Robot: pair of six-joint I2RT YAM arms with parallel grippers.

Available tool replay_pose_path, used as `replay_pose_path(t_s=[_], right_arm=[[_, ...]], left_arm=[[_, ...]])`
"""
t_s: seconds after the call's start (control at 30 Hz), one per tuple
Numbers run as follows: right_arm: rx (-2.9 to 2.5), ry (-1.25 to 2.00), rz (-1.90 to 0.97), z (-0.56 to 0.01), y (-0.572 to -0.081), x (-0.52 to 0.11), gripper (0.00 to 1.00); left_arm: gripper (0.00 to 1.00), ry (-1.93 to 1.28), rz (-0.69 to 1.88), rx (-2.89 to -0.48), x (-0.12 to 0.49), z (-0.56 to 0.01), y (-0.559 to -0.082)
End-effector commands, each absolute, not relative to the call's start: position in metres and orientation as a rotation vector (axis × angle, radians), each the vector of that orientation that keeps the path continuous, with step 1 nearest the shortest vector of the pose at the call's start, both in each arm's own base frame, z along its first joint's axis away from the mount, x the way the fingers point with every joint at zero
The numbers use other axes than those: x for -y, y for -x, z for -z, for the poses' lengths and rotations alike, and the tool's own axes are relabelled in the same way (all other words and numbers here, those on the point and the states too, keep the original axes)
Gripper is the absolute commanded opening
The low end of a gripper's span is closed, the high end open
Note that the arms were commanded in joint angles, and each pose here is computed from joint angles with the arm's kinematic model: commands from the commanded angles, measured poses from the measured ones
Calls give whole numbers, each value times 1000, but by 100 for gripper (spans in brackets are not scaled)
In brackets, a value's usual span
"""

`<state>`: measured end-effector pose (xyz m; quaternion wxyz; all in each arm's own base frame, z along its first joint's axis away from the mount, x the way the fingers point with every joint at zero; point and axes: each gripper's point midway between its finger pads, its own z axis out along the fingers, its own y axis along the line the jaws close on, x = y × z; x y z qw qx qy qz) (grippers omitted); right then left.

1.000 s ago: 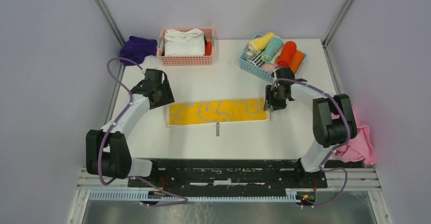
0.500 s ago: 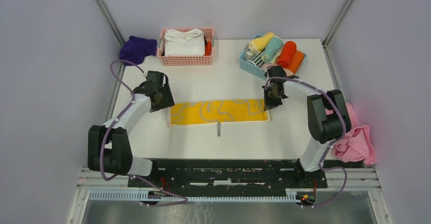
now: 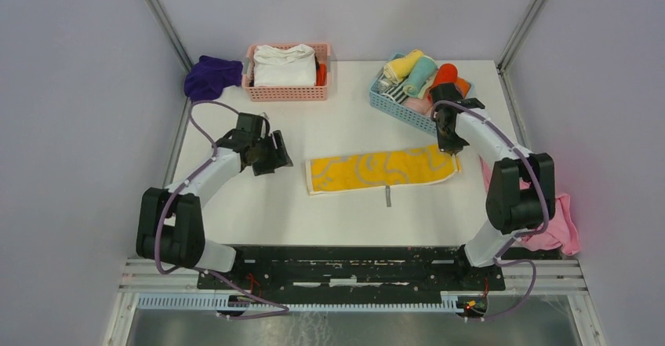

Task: Roll the towels
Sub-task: Fold the towel at the center of the board.

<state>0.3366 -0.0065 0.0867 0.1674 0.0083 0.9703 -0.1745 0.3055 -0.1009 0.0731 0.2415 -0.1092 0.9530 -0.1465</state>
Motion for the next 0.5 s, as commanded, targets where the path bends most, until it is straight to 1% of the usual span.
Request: replay_pose_path(t_s=[0.0,0.13,0.23,0.33,0.47], right_arm=[[-2674,32,450,-131,-335,-3,1],[-2660,113,221,-144,-332,-48,1],[-2657,145,35,-151,-330,-87,2],[-2685,203,-164,-152,-324,-130,6],[-2705,220,-291,-152,-321,-172,6]], left_arm=[[69,320,713,-2568,158,-75,-313],[67,353,770,-2577,177,-62,-312],[61,389,753,-2602,177,-48,-311],[57,424,732,-2625,174,-33,-307],[52,437,724,-2651,176,-20,-298]])
